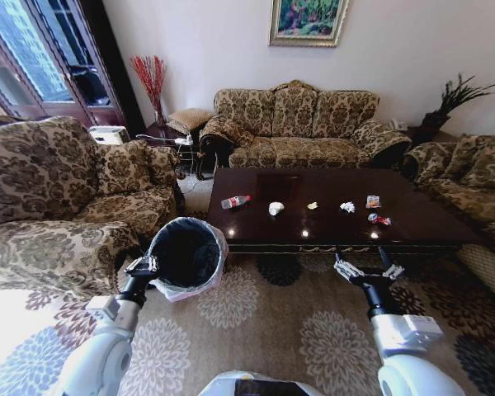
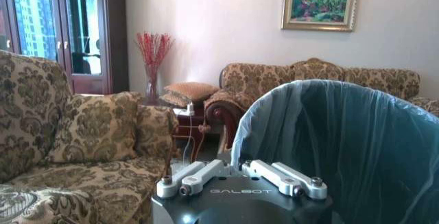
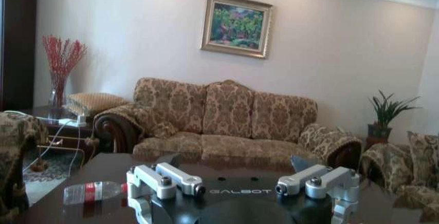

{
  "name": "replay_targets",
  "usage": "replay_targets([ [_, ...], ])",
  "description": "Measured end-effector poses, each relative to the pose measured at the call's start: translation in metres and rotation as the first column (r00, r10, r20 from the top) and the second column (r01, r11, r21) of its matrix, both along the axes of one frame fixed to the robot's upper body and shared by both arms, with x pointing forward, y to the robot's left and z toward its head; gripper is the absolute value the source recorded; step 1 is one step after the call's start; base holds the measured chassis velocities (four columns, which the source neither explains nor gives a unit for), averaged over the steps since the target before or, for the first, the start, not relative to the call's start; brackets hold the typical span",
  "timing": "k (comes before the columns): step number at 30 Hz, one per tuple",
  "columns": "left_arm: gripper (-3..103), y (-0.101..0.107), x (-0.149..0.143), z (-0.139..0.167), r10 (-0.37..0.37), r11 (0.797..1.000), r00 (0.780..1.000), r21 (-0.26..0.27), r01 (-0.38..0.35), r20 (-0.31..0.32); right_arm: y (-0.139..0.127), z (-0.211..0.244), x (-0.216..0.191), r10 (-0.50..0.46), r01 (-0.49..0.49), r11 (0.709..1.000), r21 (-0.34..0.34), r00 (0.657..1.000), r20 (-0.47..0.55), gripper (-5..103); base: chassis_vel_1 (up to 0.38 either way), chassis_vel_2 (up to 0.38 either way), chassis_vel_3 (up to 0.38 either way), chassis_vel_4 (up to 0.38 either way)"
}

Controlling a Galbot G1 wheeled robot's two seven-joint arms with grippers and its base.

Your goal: Move to the front of the table and place the trash on the table into the trash bin.

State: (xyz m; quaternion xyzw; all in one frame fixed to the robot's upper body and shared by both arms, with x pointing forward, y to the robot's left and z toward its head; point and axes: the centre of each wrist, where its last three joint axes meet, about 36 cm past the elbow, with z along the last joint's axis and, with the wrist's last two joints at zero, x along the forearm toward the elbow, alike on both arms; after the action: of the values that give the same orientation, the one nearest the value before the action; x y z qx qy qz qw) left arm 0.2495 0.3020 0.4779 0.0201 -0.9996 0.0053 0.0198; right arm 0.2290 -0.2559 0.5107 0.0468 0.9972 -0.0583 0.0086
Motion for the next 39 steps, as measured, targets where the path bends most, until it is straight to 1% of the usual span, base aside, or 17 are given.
replay_targets([
  [10, 3, -0.0035, -0.0011, -0.0009, -0.008, 1.0, 1.0, -0.003, 0.008, -0.004, 0.0002, -0.0006, 0.0005, 0.002, -0.002, 1.0, 0.001, 1.0, -0.001, 100, 0.0, 0.0, 0.0, 0.0],
  [14, 3, -0.007, -0.0008, -0.0013, -0.009, 1.0, 1.0, -0.009, 0.009, 0.008, -0.0002, -0.0013, 0.001, 0.008, -0.008, 1.0, 0.007, 1.0, -0.002, 100, 0.0, 0.0, 0.0, 0.0],
  [17, 3, -0.0078, -0.0006, -0.0008, -0.011, 1.0, 1.0, -0.01, 0.011, 0.015, -0.001, -0.0021, 0.002, 0.008, -0.008, 0.999, 0.037, 1.0, -0.001, 100, 0.0, 0.0, 0.0, 0.0],
  [20, 3, -0.0076, -0.0007, -0.0012, -0.011, 1.0, 1.0, -0.009, 0.011, 0.017, -0.0018, -0.0031, 0.0022, 0.006, -0.006, 0.999, 0.053, 1.0, -0.002, 100, 0.0, 0.0, 0.0, 0.0],
  [26, 3, -0.0062, -0.0009, -0.0038, -0.007, 1.0, 1.0, -0.007, 0.007, 0.014, -0.0027, -0.0059, 0.0012, 0.012, -0.012, 0.998, 0.069, 1.0, 0.0, 100, -0.008, 0.007, 0.009, -0.011],
  [32, 3, -0.0066, -0.0008, -0.0047, 0.001, 1.0, 1.0, -0.007, -0.001, 0.006, -0.0027, -0.0078, 0.0013, 0.015, -0.015, 0.997, 0.072, 1.0, 0.003, 100, -0.125, 0.128, 0.109, -0.13],
  [39, 3, -0.0088, 0.0011, -0.0068, 0.005, 1.0, 1.0, 0.004, -0.005, 0.0, -0.0035, -0.008, 0.001, 0.013, -0.014, 0.998, 0.069, 1.0, 0.006, 100, -0.229, 0.228, 0.233, -0.241],
])
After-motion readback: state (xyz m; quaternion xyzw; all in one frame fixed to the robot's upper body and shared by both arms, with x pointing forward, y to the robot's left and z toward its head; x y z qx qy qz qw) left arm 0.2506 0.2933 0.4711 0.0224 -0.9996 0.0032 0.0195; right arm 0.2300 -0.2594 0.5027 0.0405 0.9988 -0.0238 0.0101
